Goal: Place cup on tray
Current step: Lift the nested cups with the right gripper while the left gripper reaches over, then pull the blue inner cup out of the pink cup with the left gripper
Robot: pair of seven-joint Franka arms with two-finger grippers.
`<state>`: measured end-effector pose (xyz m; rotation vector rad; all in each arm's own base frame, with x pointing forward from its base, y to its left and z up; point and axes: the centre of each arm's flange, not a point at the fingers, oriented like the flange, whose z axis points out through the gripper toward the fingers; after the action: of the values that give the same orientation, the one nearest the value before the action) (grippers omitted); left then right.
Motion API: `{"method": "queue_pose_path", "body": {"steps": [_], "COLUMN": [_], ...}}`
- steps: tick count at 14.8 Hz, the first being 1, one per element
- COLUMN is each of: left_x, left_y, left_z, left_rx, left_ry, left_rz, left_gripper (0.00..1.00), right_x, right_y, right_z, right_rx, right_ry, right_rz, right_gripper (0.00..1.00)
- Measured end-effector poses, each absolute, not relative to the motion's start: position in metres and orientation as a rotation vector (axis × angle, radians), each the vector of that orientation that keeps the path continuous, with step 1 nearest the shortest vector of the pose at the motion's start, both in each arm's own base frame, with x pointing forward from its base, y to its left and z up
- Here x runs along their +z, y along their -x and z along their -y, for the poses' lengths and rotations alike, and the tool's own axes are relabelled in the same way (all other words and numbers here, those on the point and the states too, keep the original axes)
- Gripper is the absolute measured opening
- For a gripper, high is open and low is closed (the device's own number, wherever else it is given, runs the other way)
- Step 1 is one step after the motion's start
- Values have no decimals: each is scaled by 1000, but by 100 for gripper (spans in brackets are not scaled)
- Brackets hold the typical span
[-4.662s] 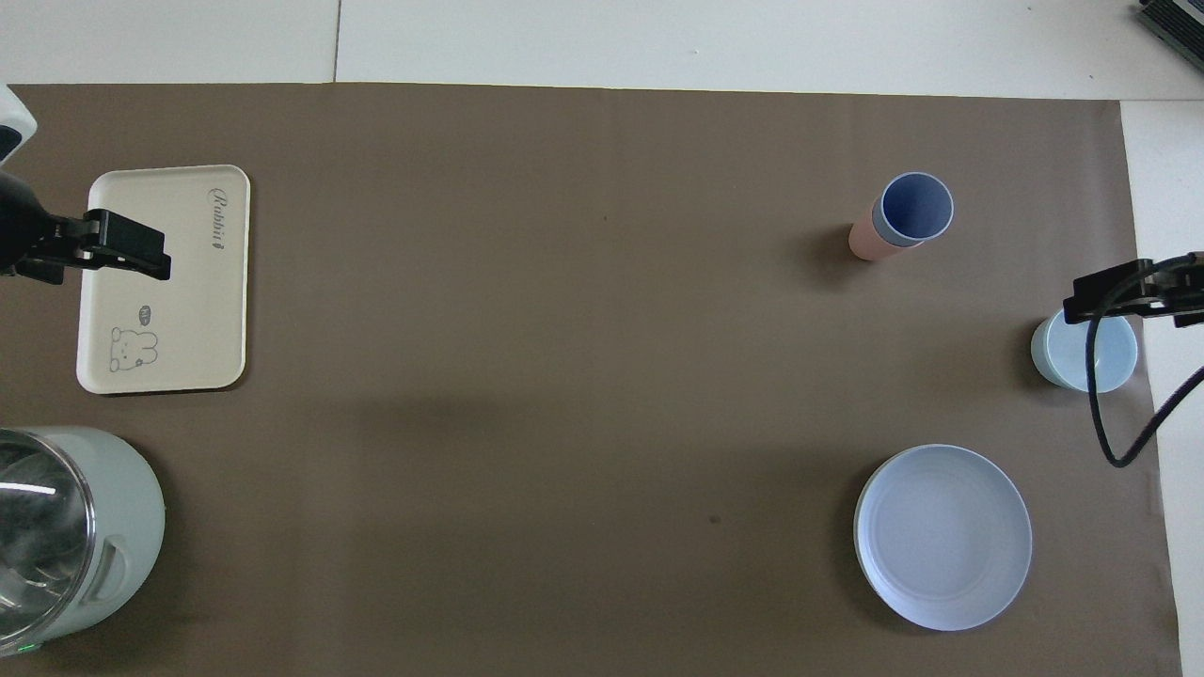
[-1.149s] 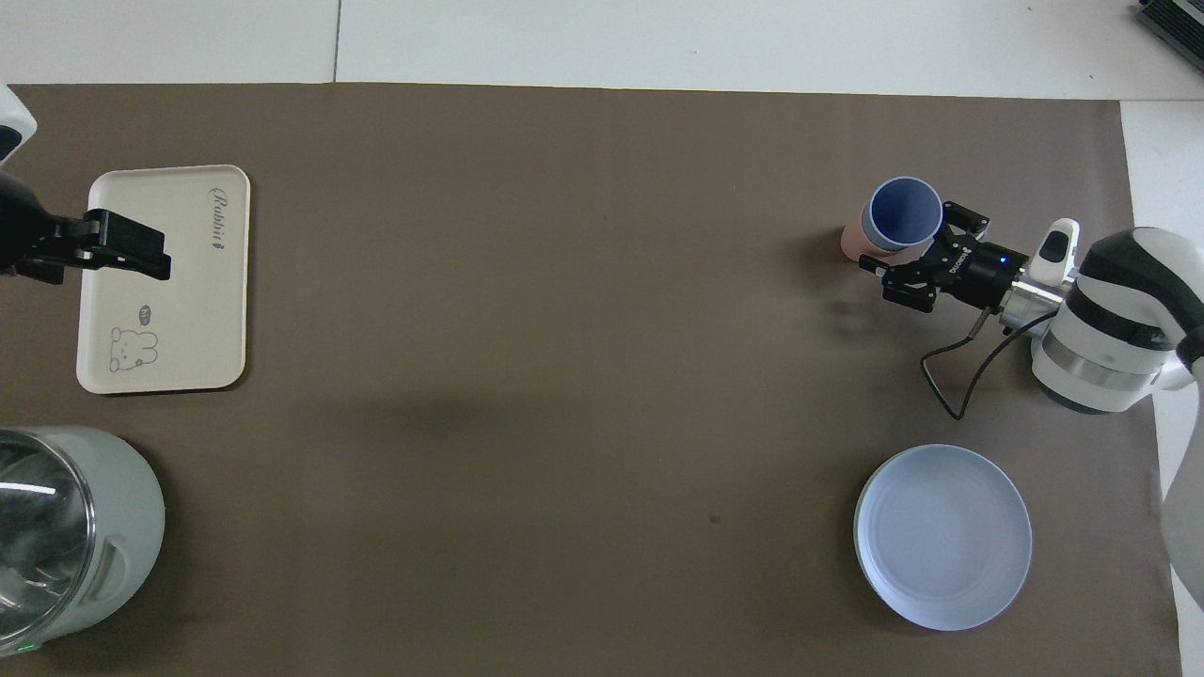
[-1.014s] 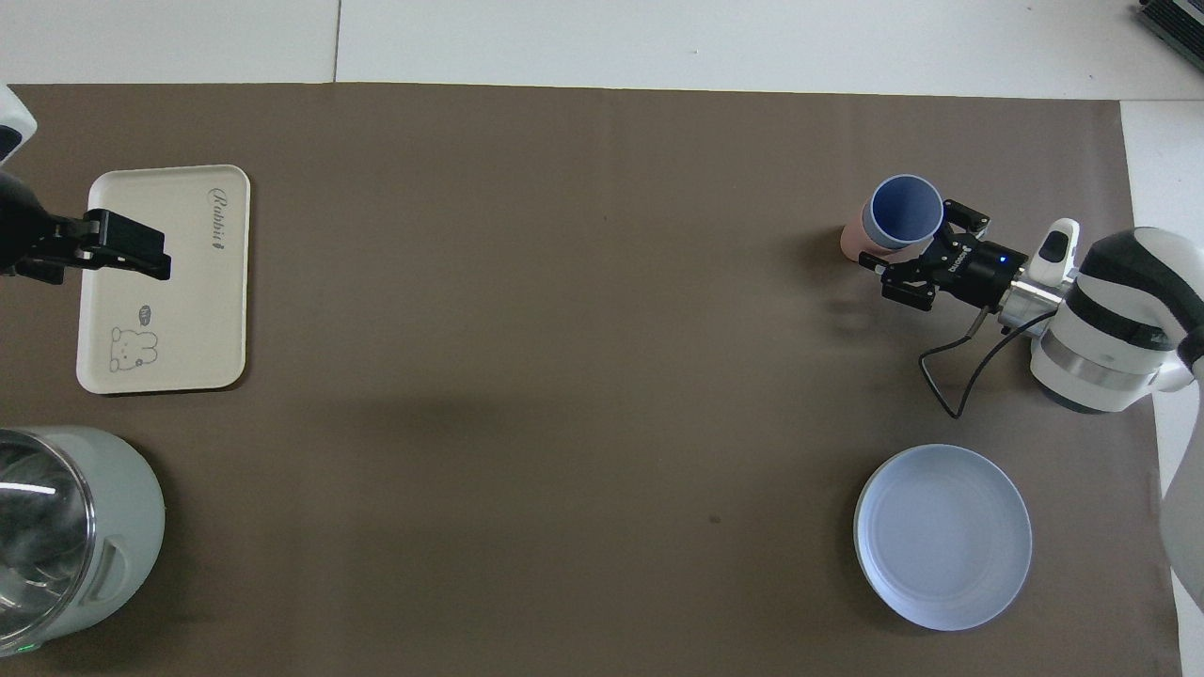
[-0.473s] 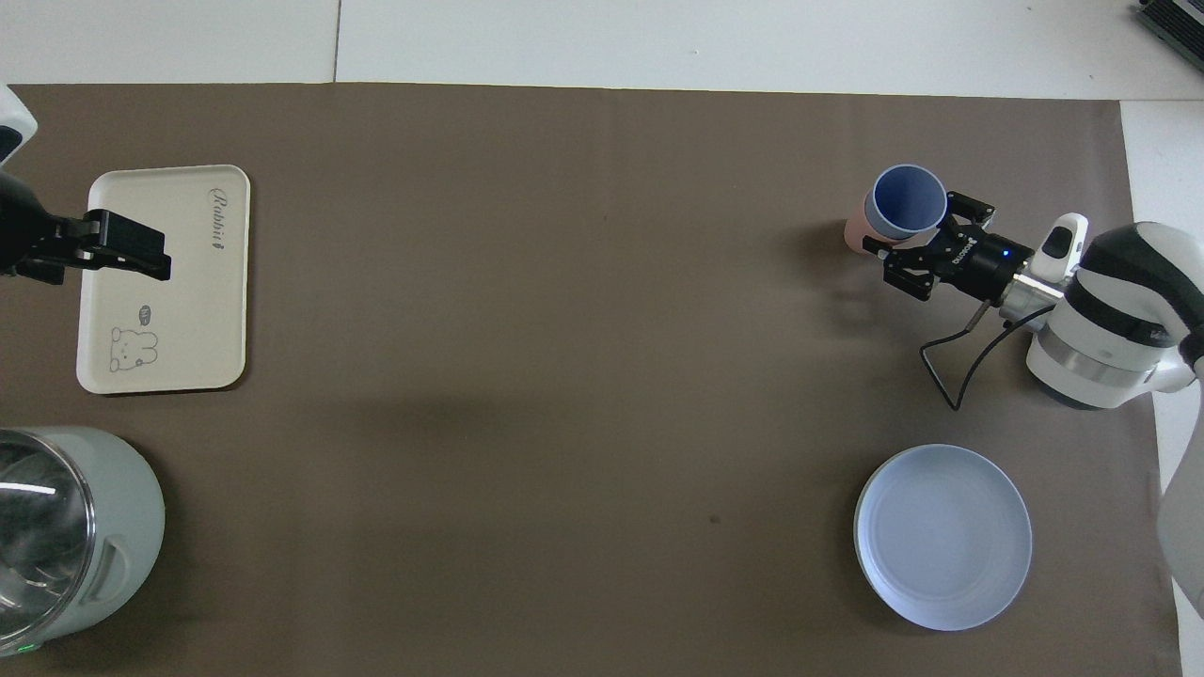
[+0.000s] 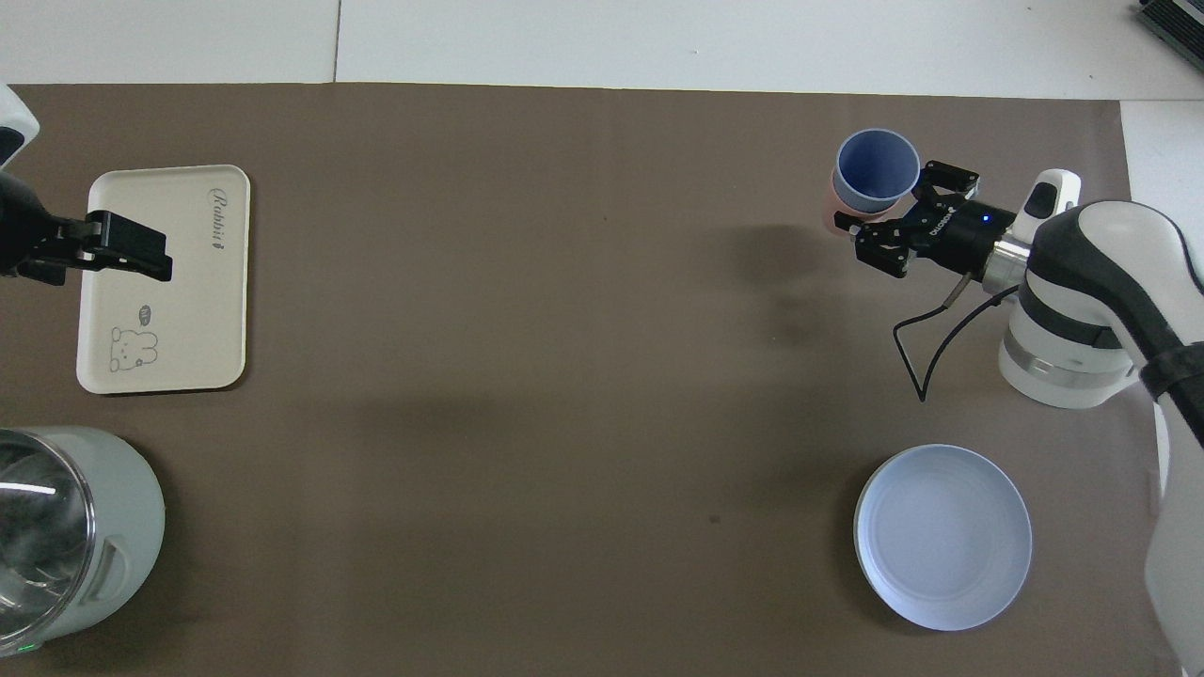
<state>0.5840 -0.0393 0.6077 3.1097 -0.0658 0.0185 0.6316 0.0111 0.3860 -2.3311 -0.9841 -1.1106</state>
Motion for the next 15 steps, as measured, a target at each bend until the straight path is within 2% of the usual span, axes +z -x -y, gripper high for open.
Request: {"method": "queue_pose_path", "body": {"steps": [3, 6, 11, 15], "left_x": [605, 609, 605, 576], "left_y": [-585, -590, -581, -565], "left_z": [60, 97, 219, 313], "left_rx": [36, 90, 77, 57], "left_ry": [-2979, -2793, -2506, -2429], "left_rz": [54, -133, -409, -492], "left_gripper": [100, 100, 99, 93], "right_x": [422, 459, 486, 504], "right_y": [-630, -623, -600, -587], "right_z": [-31, -81, -165, -207], "right_rx": [-997, -889, -714, -581], "right_ry": [2403, 2474, 2534, 2595], "right_rz": [993, 1023, 1197, 1330], "right_gripper": [82, 82, 82, 82]}}
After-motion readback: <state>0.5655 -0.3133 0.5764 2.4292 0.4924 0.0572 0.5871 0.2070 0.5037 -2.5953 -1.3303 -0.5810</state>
